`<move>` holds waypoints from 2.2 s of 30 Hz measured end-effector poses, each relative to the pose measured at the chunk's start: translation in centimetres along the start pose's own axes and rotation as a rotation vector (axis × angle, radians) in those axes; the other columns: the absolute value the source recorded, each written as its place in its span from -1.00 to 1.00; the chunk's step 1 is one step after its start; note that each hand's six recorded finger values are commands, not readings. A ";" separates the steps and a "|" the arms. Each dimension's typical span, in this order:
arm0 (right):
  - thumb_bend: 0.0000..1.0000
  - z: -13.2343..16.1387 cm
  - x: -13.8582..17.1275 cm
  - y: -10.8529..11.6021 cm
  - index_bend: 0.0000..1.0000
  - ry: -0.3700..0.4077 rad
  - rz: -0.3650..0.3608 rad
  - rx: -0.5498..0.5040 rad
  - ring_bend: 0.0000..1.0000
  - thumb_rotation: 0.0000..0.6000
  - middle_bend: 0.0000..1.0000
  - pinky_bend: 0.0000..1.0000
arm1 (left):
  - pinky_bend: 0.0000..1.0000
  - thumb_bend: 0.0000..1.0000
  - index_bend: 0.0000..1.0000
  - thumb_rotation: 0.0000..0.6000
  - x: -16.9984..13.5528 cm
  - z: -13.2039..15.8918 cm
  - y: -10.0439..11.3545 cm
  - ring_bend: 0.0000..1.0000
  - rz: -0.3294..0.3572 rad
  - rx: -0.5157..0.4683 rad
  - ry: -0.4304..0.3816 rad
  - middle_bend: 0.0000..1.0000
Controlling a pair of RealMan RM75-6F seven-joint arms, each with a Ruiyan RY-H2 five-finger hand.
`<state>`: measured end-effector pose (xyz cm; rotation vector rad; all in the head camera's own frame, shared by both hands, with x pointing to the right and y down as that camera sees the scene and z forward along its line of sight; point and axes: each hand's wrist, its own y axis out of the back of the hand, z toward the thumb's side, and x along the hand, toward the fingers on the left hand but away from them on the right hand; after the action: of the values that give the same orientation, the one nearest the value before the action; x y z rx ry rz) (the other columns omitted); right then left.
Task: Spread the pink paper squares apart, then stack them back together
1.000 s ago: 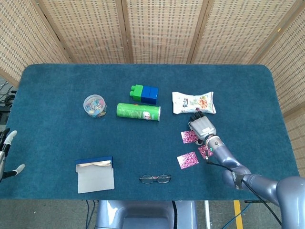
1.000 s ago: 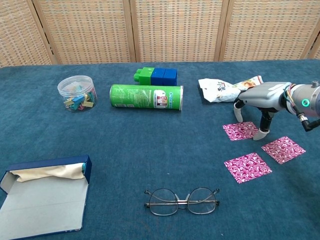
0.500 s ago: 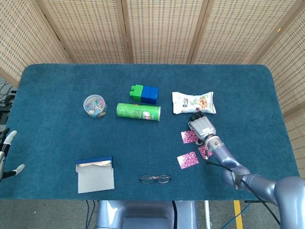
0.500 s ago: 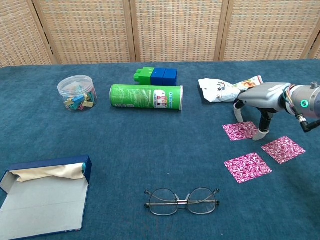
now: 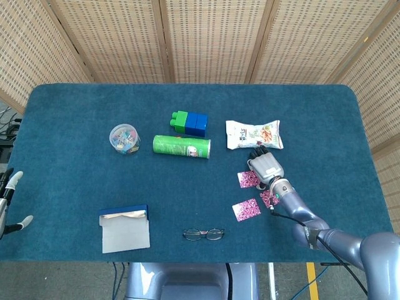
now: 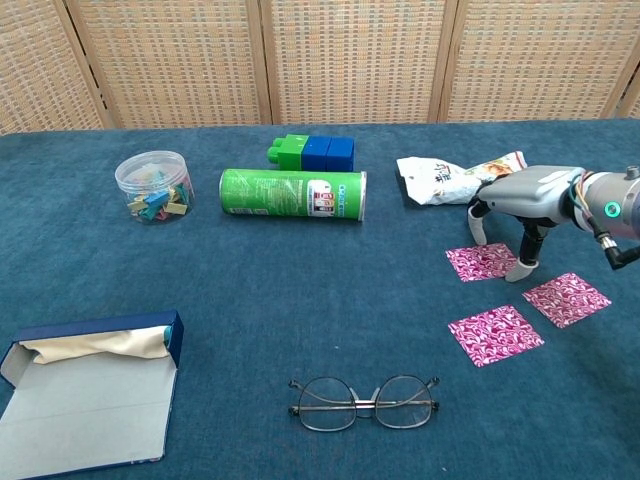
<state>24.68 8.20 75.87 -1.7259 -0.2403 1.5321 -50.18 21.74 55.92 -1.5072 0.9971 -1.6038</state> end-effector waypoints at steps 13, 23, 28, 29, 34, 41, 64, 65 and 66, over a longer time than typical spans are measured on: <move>-0.48 0.0 0.3 1.1 0.02 0.009 -0.022 -0.008 -1.00 1.00 -0.61 -1.00 | -1.00 -0.74 -0.93 1.00 0.0 -0.1 0.0 -1.00 0.001 -0.001 0.000 -1.00; -0.48 -0.4 1.6 2.2 0.02 0.022 -0.039 -0.010 -1.00 1.00 -0.61 -1.00 | -1.00 -0.74 -0.93 1.00 0.0 0.1 0.1 -1.00 0.003 -0.001 -0.007 -1.00; -0.48 -0.8 2.7 2.0 0.02 0.027 -0.037 -0.019 -1.00 1.00 -0.61 -1.00 | -1.00 -0.74 -0.93 1.00 0.0 0.2 0.2 -1.00 0.004 0.000 -0.009 -1.00; -0.48 -1.0 3.0 1.9 0.02 0.027 -0.037 -0.022 -1.00 1.00 -0.61 -1.00 | -1.00 -0.74 -0.93 1.00 0.0 0.2 0.2 -1.00 0.004 0.000 -0.009 -1.00; -0.48 -1.2 3.8 1.6 0.02 0.032 -0.039 -0.024 -1.00 1.00 -0.61 -1.00 | -1.00 -0.74 -0.93 1.00 0.0 0.4 0.3 -1.00 0.005 0.001 -0.012 -1.00; -0.48 -2.1 5.3 1.0 0.02 0.028 -0.042 -0.031 -1.00 1.00 -0.61 -1.00 | -1.00 -0.74 -0.93 1.00 -0.1 0.6 0.4 -1.00 0.007 0.001 -0.018 -1.00; -0.48 -5.3 8.6 -2.4 0.02 -0.020 -0.016 -0.066 -1.00 1.00 -0.61 -1.00 | -1.00 -0.74 -0.93 1.00 -0.5 1.4 0.9 -1.00 0.015 0.004 -0.036 -1.00; -0.48 -5.4 8.6 -2.6 0.02 -0.020 -0.014 -0.066 -1.00 1.00 -0.61 -1.00 | -1.00 -0.74 -0.93 1.00 -0.5 1.4 0.9 -1.00 0.016 0.004 -0.036 -1.00; -0.48 -5.4 8.6 -2.7 0.02 -0.019 -0.012 -0.066 -1.00 1.00 -0.61 -1.00 | -1.00 -0.74 -0.93 1.00 -0.5 1.4 1.0 -1.00 0.016 0.004 -0.036 -1.00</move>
<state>32.63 12.92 70.88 -1.7579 -0.3140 1.5481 -48.81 21.67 54.86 -1.5159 0.9830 -1.5616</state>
